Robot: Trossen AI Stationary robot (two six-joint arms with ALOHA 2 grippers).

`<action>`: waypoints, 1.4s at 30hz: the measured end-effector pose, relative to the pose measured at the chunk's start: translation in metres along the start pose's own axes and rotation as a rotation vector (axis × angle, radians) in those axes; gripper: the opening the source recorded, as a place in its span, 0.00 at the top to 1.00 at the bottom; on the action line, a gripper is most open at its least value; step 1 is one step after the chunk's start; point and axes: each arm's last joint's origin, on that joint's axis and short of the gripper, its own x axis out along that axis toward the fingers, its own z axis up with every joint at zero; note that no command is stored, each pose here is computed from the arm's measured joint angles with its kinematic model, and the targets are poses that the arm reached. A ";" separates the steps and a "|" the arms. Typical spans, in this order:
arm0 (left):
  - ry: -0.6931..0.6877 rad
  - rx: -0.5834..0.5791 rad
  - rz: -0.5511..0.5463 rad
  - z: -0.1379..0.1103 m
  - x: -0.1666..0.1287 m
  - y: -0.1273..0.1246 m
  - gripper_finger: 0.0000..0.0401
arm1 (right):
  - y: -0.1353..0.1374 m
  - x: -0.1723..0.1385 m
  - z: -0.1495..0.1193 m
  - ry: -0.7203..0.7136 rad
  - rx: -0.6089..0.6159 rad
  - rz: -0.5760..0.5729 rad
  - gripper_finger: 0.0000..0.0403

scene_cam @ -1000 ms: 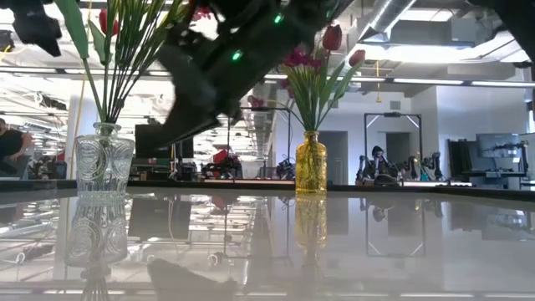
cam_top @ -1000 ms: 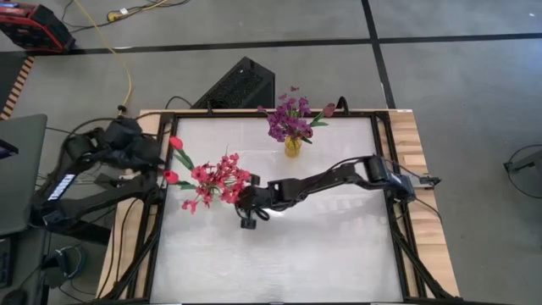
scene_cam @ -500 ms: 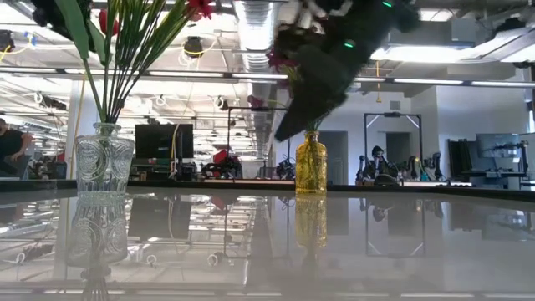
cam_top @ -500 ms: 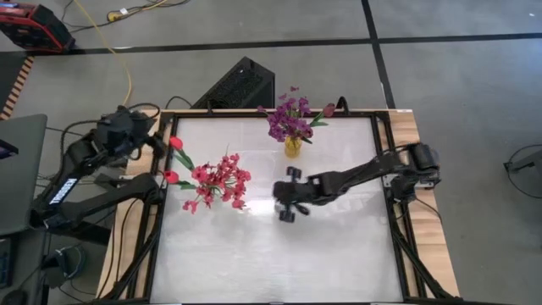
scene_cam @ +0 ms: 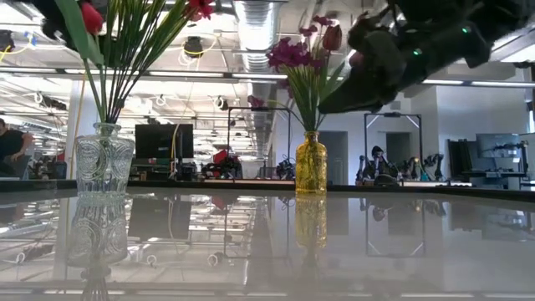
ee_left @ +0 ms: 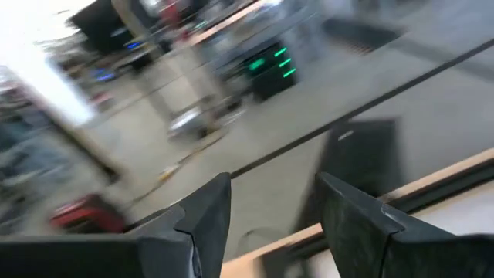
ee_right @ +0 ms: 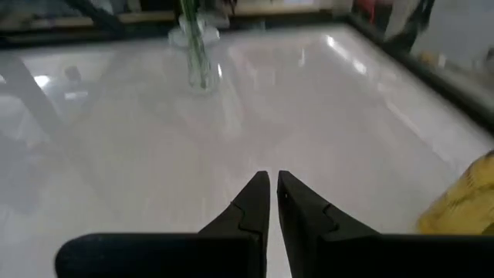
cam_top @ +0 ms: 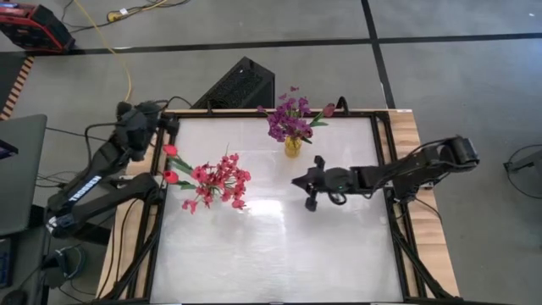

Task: Sort flowers into vase by color
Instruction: Return to Home Position

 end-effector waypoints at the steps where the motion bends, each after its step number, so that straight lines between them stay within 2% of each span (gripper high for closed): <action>1: -0.025 -0.021 -0.037 -0.002 0.004 -0.003 0.56 | -0.001 -0.003 -0.002 -0.031 -0.009 0.005 0.86; 5: -0.103 -0.145 -0.136 -0.010 0.018 -0.010 0.56 | -0.013 -0.014 -0.011 -0.176 0.008 0.001 0.86; 8: -0.200 -0.269 -0.276 -0.013 0.028 -0.014 0.56 | -0.025 -0.020 -0.017 -0.277 0.049 -0.021 0.86; 10: -0.237 -0.316 -0.264 -0.014 0.031 -0.012 0.56 | -0.035 -0.022 -0.020 -0.311 0.062 -0.028 0.86; 17: -0.228 -0.362 -0.324 -0.024 0.030 -0.015 0.56 | -0.066 -0.023 -0.034 -0.311 0.092 -0.041 0.86; 20: -0.191 -0.348 -0.421 -0.039 0.034 -0.026 0.56 | -0.077 -0.025 -0.040 -0.312 0.105 -0.081 0.86; 23: -0.145 -0.334 -0.412 -0.052 0.040 -0.034 0.56 | -0.084 -0.027 -0.047 -0.297 0.130 -0.106 0.86; 29: -0.161 -0.364 -0.416 -0.063 0.042 -0.040 0.56 | -0.092 -0.034 -0.063 -0.288 0.148 -0.064 0.86; 35: -0.147 -0.392 -0.454 -0.096 0.047 -0.060 0.56 | -0.104 -0.045 -0.077 -0.333 0.196 -0.108 0.86; 42: -0.108 -0.427 -0.463 -0.133 0.050 -0.074 0.56 | -0.119 -0.051 -0.084 -0.328 0.231 -0.091 0.86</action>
